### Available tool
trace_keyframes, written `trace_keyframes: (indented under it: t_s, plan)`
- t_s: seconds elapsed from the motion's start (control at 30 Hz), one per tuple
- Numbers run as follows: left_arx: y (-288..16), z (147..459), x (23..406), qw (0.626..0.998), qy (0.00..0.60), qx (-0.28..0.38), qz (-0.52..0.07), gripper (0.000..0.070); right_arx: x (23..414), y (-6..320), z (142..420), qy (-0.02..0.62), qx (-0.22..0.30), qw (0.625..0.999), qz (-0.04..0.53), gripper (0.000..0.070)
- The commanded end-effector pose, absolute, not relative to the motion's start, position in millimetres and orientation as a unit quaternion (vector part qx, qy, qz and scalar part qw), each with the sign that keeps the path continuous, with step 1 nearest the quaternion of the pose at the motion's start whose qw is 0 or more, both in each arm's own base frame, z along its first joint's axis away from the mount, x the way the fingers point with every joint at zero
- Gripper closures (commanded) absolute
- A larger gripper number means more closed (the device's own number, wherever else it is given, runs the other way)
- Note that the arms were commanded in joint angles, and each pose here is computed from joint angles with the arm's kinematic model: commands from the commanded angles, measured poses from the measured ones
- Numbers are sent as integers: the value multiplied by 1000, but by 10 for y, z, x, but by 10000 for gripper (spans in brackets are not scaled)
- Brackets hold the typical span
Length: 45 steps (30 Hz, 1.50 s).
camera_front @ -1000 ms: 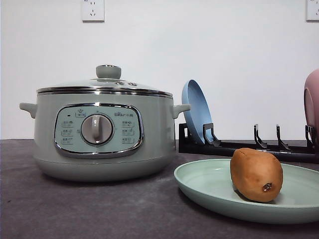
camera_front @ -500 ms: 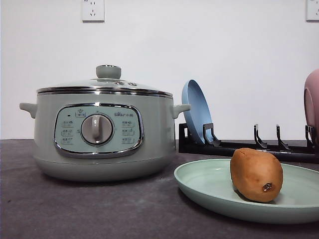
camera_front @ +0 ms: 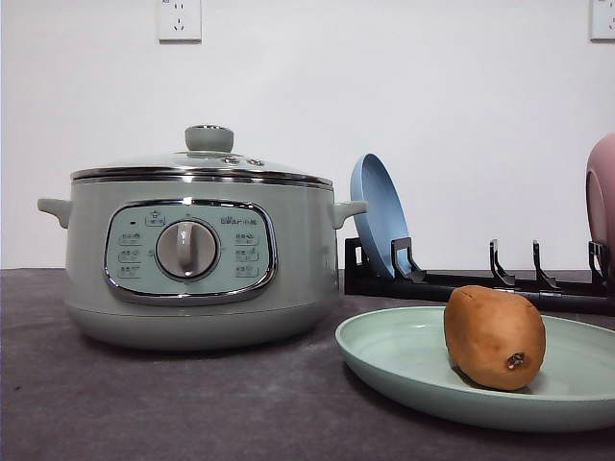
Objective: Transfer potato from steamer to green plate
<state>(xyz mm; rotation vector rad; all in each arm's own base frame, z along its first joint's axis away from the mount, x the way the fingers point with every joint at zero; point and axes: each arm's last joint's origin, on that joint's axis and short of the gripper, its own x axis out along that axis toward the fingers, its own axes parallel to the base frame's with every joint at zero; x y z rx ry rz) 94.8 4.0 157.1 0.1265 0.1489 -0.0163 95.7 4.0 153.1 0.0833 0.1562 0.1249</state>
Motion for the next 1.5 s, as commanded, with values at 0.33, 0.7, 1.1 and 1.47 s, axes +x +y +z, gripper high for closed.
trace_keyframes:
  t_s: [0.33, 0.7, 1.1, 1.47]
  plan:
    - [44, 1495, 955, 994, 88, 61, -7, 684, 959, 39, 1524, 75, 40, 994, 62, 700]
    - [44, 1495, 955, 994, 88, 61, -7, 684, 959, 39, 1524, 75, 40, 994, 62, 700]
    - [44, 1495, 955, 994, 88, 61, -7, 684, 959, 39, 1524, 75, 40, 994, 62, 700]
    - [44, 1495, 955, 994, 88, 61, -7, 684, 959, 39, 1524, 75, 40, 994, 62, 700]
